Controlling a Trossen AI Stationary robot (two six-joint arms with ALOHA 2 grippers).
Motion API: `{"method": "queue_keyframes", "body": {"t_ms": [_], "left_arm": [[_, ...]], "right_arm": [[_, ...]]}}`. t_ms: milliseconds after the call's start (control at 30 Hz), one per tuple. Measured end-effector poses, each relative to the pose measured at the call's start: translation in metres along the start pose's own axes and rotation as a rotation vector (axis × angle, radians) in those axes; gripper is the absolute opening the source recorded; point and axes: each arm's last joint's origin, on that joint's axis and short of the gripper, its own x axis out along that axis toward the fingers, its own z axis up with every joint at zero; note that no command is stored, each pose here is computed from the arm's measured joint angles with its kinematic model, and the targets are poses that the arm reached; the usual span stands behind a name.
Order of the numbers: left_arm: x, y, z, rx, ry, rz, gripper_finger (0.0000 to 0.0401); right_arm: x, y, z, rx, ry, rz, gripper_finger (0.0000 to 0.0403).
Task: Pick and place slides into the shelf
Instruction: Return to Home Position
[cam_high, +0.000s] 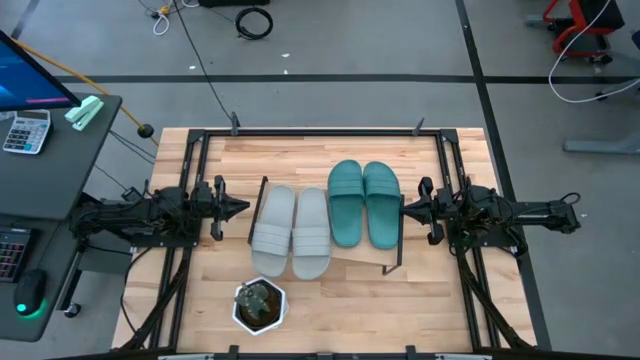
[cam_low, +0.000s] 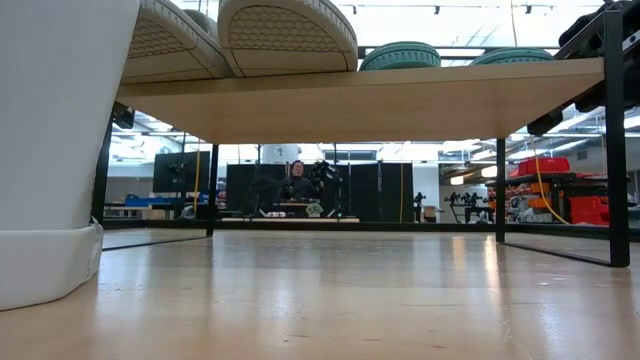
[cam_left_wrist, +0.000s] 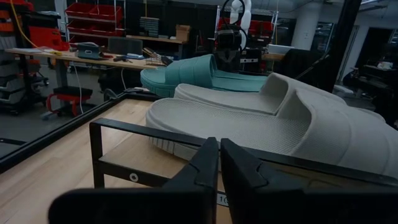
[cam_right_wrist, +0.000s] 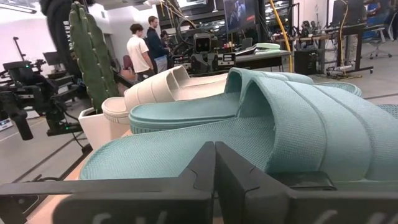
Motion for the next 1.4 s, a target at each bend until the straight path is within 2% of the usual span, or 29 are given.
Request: {"method": "queue_keyframes", "body": {"t_ms": [300,667,1033,1400], "left_arm": [[0.0,0.0,0.0,0.0,0.0,0.0,0.0036],[0.0,0.0,-0.0002,0.0,0.001,0.0,0.0023],[0.0,0.0,0.0,0.0,0.0,0.0,0.0038],[0.0,0.0,0.0,0.0,0.0,0.0,0.0025]], "right_arm": [[0.0,0.0,0.0,0.0,0.0,0.0,0.0018],[0.0,0.0,0.0,0.0,0.0,0.0,0.0017],[0.0,0.0,0.0,0.0,0.0,0.0,0.0018],[0.0,0.0,0.0,0.0,0.0,0.0,0.0018]]}}
